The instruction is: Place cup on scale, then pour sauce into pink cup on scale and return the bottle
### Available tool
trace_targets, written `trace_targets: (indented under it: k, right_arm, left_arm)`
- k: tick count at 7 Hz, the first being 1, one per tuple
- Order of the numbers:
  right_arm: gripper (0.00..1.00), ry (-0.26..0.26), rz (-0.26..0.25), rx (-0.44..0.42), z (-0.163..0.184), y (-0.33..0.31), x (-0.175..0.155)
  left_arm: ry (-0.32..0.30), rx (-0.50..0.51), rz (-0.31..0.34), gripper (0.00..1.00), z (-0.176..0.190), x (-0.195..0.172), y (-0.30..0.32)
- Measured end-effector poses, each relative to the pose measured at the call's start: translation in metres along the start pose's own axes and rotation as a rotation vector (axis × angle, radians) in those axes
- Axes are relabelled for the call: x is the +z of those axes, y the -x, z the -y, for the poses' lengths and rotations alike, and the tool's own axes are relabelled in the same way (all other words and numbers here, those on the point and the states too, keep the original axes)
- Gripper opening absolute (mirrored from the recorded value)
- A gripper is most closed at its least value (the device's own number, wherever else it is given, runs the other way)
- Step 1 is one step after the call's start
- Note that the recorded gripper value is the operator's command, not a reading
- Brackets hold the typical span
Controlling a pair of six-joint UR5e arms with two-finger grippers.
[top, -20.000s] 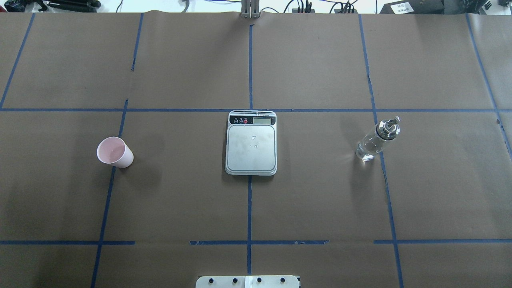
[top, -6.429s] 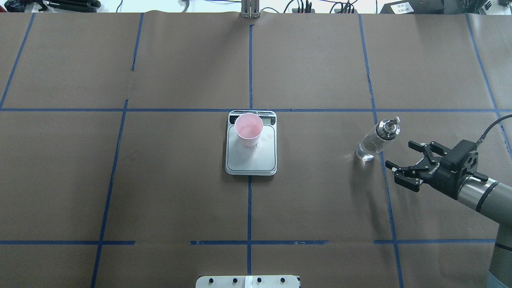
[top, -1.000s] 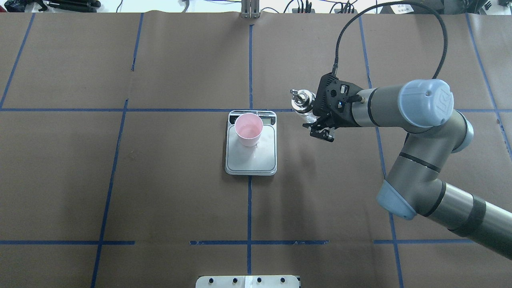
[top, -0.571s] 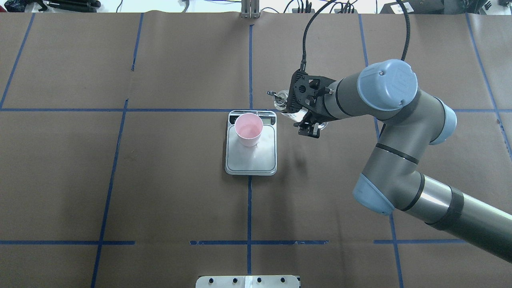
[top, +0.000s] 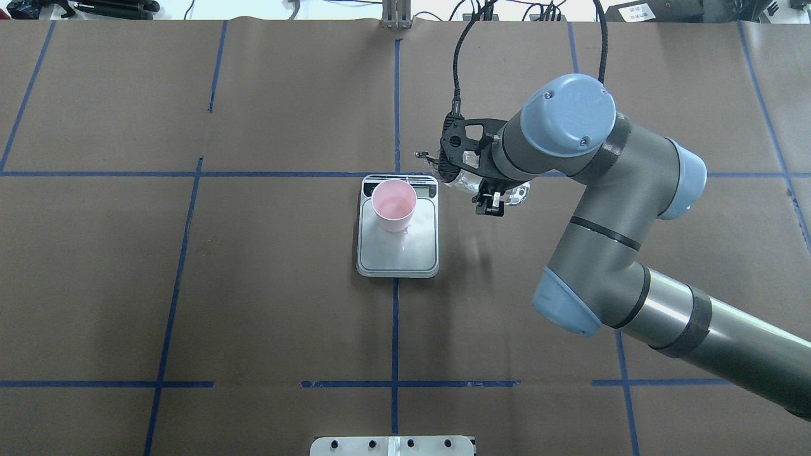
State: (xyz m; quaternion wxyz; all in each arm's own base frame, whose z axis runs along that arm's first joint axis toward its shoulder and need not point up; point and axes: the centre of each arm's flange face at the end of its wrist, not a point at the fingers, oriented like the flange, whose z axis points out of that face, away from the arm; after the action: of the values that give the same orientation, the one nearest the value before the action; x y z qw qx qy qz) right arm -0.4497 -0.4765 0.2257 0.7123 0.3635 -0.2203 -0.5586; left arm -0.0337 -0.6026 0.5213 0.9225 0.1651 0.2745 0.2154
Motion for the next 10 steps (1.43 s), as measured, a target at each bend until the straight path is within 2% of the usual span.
trace_targets:
  k: [2,4,6,10]
  right_arm:
    - [0.0,0.099,-0.036,-0.034,0.004,0.006,-0.003]
    - [0.0,0.195,-0.096,-0.069,0.015,0.021,-0.01]
    - [0.0,0.269,-0.133,-0.099,0.026,0.031,-0.014]
    - [0.0,0.368,-0.11,-0.109,0.039,0.035,-0.017]
  left_arm:
    - [0.001,0.0,0.0,1.0,-0.001,0.0,0.0]
    - [0.002,0.0,-0.001,1.0,-0.001,0.001,0.0]
    - [0.006,-0.003,-0.002,1.0,-0.004,0.003,0.001]
    - [0.008,-0.007,-0.002,1.0,-0.008,0.004,0.003]
